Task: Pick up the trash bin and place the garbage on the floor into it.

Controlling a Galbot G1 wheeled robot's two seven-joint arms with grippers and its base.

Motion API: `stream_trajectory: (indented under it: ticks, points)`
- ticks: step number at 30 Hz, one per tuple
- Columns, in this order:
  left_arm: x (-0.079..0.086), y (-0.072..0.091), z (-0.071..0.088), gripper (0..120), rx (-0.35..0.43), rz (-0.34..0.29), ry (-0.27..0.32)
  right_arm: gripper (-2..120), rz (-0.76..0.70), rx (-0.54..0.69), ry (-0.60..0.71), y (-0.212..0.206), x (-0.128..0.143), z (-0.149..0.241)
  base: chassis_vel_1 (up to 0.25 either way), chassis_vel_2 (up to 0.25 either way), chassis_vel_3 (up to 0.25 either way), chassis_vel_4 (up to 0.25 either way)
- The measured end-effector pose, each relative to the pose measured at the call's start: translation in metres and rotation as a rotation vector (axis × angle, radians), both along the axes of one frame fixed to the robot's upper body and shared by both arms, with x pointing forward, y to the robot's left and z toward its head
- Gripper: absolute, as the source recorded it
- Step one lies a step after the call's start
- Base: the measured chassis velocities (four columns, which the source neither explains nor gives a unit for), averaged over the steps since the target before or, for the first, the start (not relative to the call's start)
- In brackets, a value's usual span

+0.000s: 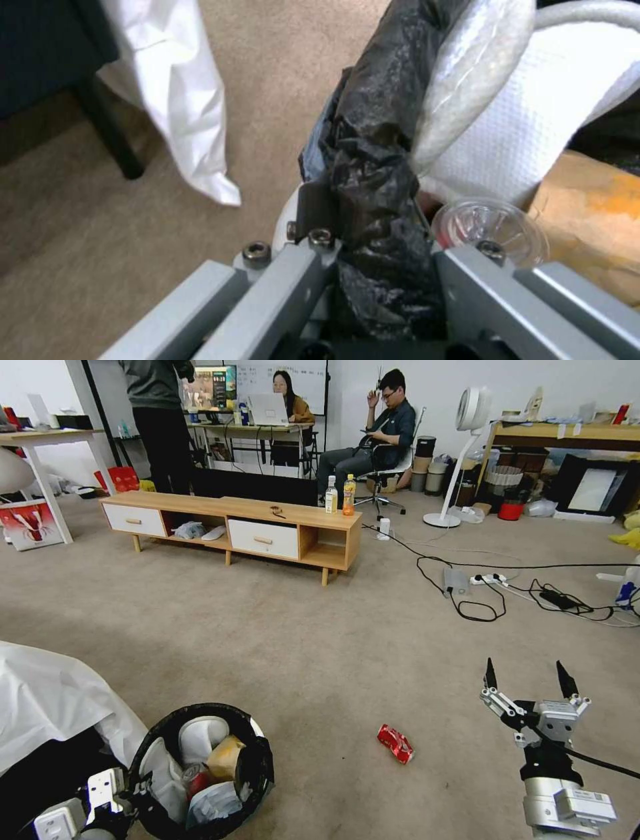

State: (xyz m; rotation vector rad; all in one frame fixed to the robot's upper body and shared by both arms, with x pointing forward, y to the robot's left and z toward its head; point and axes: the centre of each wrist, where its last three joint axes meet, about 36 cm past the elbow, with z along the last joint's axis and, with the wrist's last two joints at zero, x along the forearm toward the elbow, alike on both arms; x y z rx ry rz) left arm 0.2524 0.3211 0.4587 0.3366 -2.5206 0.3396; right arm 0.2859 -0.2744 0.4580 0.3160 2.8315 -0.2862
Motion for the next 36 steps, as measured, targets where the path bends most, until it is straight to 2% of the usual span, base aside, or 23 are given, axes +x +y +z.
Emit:
stream_trajectory:
  ticks: [9,19,23,25,26,29,30,31,32,33,34,36]
  points:
    - [0.0,0.0,0.0,3,-0.001,0.002,0.0,100,0.0,-0.002,-0.003,-0.001,0.001,0.0,-0.111,0.116,0.116,-0.131]
    - [0.001,0.002,-0.002,3,-0.002,0.007,0.003,100,0.008,-0.023,0.002,-0.006,0.011,-0.002,-0.043,0.022,0.034,-0.032]
    - [0.001,0.004,-0.003,3,0.0,0.013,0.006,100,0.032,-0.015,0.067,-0.007,0.018,0.002,0.0,0.0,0.0,0.0]
    - [0.001,0.006,-0.004,3,0.002,0.018,0.008,100,0.062,-0.008,0.153,-0.008,0.024,0.007,0.0,0.0,0.0,0.0]
    - [0.001,0.006,-0.004,3,0.002,0.018,0.008,100,0.062,-0.008,0.153,-0.008,0.024,0.007,0.0,0.0,0.0,0.0]
    - [0.0,0.008,-0.006,3,0.003,0.025,0.013,100,0.111,0.067,0.396,-0.007,0.035,0.019,0.0,0.0,0.0,0.0]
    - [0.0,0.008,-0.006,3,0.003,0.025,0.013,100,0.111,0.067,0.396,-0.007,0.035,0.019,0.0,0.0,0.0,0.0]
    - [0.0,0.009,-0.006,3,0.004,0.027,0.014,100,0.132,0.089,0.487,-0.006,0.04,0.019,0.0,0.0,0.0,0.0]
    - [0.0,0.009,-0.006,3,0.004,0.027,0.014,100,0.132,0.089,0.487,-0.006,0.04,0.019,0.0,0.0,0.0,0.0]
    - [0.0,0.009,-0.006,3,0.005,0.028,0.015,100,0.14,0.11,0.581,-0.003,0.044,0.019,0.0,0.0,0.0,0.0]
    - [0.0,0.009,-0.006,3,0.005,0.028,0.015,100,0.14,0.11,0.581,-0.003,0.044,0.019,0.0,0.0,0.0,0.0]
    - [-0.002,0.01,-0.006,3,0.007,0.031,0.018,100,0.182,0.164,0.806,0.006,0.055,0.021,0.0,0.0,0.0,0.0]
